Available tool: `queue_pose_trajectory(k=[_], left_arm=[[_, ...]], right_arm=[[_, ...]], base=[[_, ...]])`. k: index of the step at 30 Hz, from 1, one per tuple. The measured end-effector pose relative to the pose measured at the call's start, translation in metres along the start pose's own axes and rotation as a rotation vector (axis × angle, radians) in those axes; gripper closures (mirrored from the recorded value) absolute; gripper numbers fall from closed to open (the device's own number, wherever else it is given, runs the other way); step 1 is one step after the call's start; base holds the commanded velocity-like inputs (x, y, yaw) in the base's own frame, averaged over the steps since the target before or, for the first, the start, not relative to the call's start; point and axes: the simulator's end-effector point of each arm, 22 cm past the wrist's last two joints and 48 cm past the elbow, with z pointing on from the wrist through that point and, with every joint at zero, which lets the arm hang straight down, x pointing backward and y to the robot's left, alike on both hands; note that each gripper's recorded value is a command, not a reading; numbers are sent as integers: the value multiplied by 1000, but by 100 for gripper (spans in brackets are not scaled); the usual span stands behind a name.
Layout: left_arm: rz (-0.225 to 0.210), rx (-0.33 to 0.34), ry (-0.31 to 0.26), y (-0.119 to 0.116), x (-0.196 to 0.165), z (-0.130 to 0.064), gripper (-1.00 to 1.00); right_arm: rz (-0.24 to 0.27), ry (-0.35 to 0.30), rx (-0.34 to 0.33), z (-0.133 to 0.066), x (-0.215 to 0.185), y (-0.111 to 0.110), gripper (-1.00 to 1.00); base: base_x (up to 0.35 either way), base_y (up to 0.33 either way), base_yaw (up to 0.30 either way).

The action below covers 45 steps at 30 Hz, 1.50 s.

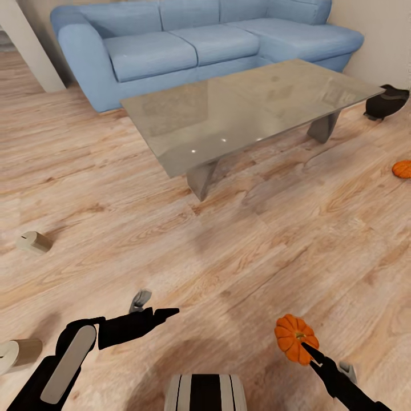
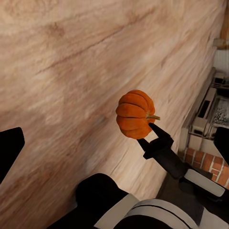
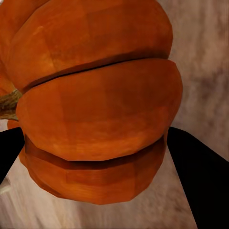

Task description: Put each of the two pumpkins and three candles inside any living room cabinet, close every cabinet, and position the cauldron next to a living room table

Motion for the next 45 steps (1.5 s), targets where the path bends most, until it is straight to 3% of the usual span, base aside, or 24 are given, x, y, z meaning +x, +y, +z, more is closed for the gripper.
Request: queue_pose_trajectory(k=[10,45], left_arm=[[32,12,-22,-16,-7,-9,-100],[164,62,-105,-85,-26,-44,-100]], right_arm=[[-14,-20,-43,-3,-9,20,100],[-69,-85,-183,-19,-36,94,100]], base=[[0,0,-49],[0,0,-269]])
